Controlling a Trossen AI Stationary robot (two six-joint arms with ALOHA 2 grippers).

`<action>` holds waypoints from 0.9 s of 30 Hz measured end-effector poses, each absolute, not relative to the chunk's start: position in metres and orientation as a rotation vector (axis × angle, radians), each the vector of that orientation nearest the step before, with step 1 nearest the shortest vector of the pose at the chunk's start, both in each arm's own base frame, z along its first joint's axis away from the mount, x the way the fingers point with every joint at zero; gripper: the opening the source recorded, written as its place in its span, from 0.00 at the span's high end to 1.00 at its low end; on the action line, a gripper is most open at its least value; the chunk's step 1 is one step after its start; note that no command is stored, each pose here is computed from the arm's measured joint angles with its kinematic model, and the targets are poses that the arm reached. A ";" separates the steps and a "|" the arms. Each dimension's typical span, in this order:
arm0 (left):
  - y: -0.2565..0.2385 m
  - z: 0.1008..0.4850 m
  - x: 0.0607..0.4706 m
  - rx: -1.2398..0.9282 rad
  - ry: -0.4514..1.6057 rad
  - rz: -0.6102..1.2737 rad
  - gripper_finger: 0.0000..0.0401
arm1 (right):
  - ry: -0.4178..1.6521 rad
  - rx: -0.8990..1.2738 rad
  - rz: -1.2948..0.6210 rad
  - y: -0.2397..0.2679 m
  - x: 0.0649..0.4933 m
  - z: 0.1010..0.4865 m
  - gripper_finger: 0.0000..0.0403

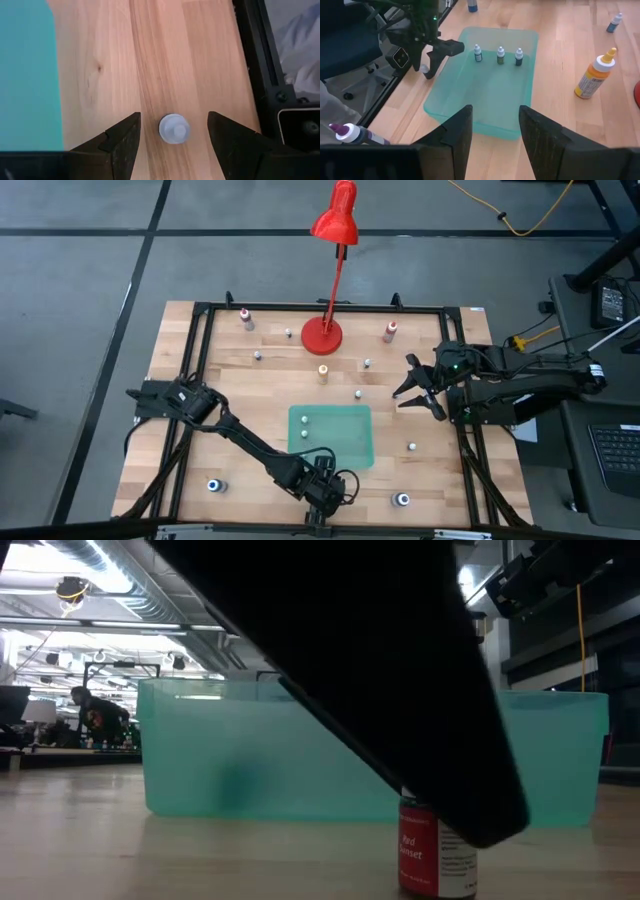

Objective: Pick & Place food coloring
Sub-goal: Put the small black food coloring bottle into the blue bin

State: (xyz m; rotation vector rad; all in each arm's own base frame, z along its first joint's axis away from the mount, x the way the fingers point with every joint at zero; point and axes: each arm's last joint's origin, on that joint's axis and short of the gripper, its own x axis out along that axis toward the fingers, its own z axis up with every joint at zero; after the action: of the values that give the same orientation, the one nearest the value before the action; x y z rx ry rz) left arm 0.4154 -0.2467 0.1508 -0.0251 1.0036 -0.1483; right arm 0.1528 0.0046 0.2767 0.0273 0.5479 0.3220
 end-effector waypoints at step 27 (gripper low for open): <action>-0.255 0.181 0.422 -0.057 0.942 -0.101 0.85 | 0.548 0.029 0.322 0.005 0.153 0.277 0.60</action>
State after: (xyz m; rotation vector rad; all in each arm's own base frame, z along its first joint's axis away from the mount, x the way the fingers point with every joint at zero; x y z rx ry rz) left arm 0.4217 -0.2550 0.1812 -0.0568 0.9417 -0.1007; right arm 0.1529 0.0046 0.2767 0.0290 0.5482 0.3218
